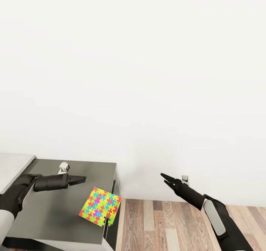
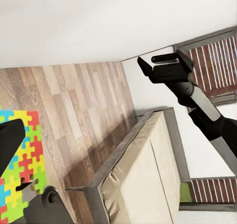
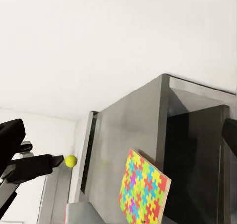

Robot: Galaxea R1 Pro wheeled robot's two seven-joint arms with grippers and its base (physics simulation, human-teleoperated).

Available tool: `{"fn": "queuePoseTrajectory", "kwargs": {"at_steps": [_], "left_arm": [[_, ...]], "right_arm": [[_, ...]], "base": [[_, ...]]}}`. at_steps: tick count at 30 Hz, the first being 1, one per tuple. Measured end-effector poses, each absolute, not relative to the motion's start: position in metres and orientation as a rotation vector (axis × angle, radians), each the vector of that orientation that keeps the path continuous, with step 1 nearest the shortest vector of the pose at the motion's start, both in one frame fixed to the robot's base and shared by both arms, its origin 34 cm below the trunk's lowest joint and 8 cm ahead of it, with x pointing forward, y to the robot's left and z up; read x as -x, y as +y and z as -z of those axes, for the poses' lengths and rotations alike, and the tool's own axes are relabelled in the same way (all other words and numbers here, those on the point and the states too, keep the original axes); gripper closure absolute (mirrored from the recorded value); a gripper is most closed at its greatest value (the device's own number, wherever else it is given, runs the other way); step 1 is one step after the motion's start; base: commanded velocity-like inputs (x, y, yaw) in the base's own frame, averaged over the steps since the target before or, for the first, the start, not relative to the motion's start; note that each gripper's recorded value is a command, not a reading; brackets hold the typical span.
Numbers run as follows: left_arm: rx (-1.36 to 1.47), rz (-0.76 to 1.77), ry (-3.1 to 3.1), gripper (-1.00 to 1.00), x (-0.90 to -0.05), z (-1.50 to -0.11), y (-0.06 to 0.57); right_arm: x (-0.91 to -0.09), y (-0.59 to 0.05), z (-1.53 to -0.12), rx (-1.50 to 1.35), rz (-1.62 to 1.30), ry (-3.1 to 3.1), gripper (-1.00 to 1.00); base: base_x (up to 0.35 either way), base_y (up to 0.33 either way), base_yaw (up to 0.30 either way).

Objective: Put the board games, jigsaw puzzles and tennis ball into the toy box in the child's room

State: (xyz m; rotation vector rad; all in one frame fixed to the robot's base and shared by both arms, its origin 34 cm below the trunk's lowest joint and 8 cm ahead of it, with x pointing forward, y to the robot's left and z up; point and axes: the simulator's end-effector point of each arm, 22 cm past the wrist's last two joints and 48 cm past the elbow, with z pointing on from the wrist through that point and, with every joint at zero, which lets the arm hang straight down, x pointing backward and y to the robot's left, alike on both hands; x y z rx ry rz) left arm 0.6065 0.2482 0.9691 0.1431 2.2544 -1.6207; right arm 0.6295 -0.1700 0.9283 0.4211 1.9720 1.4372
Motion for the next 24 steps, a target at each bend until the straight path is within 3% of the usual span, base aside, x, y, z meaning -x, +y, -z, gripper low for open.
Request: {"fn": "queuePoseTrajectory", "kwargs": {"at_steps": [24], "left_arm": [[-0.162, 1.608, 2.223, -1.00, -0.612, -1.003, 0.249]], "right_arm": [[-0.629, -0.157, -0.946, -0.333, -1.429, 1.962, -1.00]], "base": [[0.000, 0.000, 0.024]]}}
